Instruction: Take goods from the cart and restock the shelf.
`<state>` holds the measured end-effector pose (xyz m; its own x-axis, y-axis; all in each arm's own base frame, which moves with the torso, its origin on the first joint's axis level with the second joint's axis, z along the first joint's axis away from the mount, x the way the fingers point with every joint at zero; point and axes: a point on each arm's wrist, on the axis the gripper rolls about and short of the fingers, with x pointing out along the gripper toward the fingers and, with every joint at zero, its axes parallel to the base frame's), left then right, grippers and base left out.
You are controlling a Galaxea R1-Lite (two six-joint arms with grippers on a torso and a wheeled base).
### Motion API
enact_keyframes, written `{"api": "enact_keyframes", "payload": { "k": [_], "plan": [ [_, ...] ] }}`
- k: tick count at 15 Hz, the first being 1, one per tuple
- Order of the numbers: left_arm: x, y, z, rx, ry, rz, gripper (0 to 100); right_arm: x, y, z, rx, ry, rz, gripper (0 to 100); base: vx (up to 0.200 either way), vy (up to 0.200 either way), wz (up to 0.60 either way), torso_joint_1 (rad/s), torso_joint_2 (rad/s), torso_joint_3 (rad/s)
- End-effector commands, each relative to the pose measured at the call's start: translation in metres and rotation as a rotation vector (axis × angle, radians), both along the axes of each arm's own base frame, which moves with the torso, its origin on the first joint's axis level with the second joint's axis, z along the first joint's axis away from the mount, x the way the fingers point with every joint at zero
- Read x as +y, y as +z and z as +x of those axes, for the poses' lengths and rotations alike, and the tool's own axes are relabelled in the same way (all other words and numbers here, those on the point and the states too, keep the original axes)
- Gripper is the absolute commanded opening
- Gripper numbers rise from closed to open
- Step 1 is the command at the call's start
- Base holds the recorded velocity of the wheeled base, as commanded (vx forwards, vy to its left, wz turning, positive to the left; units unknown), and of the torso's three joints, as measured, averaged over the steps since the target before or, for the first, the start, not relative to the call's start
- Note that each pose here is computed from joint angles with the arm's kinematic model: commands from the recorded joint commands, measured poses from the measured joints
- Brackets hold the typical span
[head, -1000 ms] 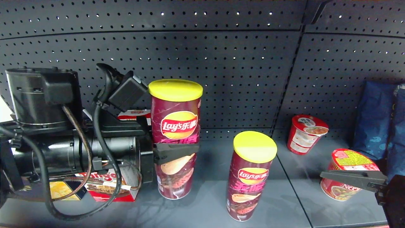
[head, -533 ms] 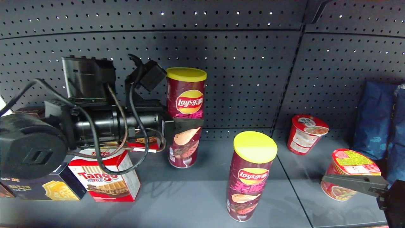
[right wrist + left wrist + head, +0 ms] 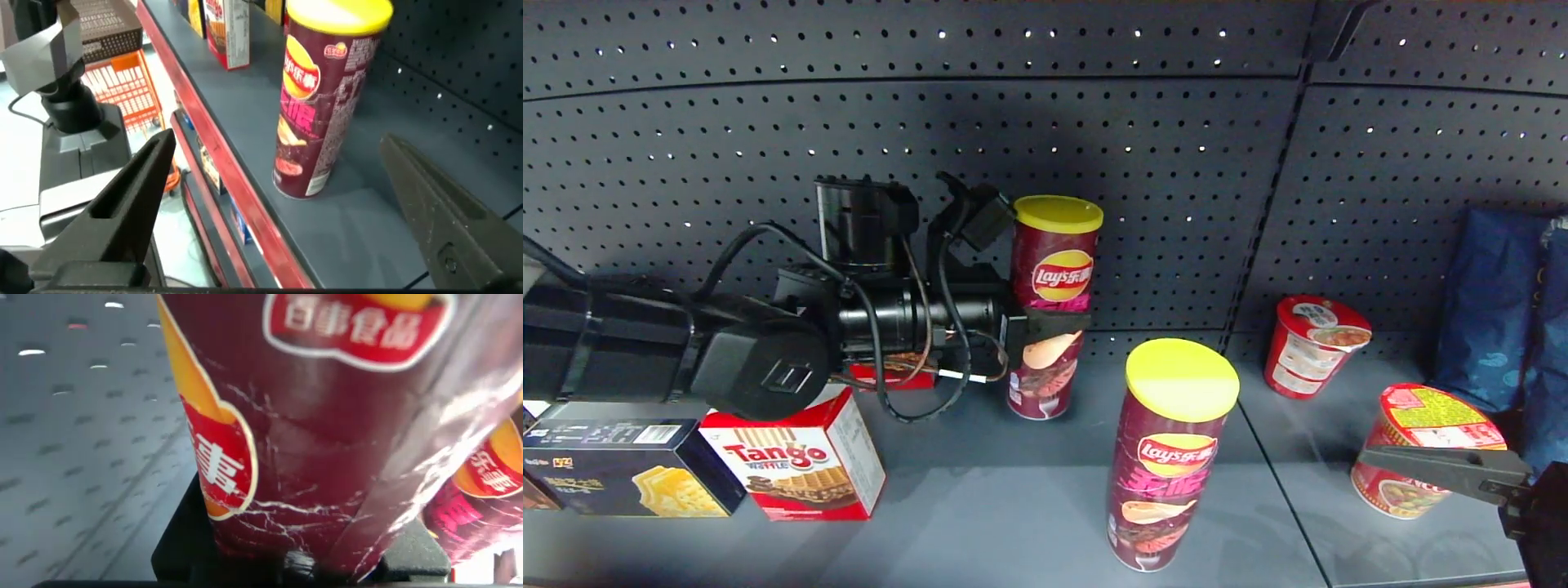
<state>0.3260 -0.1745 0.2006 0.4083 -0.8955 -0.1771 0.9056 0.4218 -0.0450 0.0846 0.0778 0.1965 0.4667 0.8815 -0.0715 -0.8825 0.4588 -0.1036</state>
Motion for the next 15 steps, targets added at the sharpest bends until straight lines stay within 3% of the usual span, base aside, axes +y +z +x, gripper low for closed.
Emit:
{"api": "enact_keyframes", "payload": {
  "k": [1,3,8,15],
  "plan": [
    [-0.004,-0.013,0.008,0.013,-0.024,0.0,0,0.0,-0.001,0.0,0.003,0.0,-0.003,100,0.0,0.0,0.0,0.0,0.0,0.0],
    [-0.01,-0.025,0.019,-0.021,-0.046,-0.026,0,-0.001,0.0,-0.002,-0.005,0.0,0.004,100,0.0,0.0,0.0,0.0,0.0,0.0],
    [-0.033,-0.031,0.035,-0.047,-0.082,-0.045,0,-0.002,0.0,-0.003,-0.01,-0.001,0.007,100,0.0,0.0,0.0,0.0,0.0,0.0],
    [-0.047,-0.04,0.049,-0.028,-0.091,-0.064,0,-0.004,0.005,-0.004,-0.018,-0.003,0.027,100,0.0,0.0,0.0,0.0,0.0,0.0]
  ]
}}
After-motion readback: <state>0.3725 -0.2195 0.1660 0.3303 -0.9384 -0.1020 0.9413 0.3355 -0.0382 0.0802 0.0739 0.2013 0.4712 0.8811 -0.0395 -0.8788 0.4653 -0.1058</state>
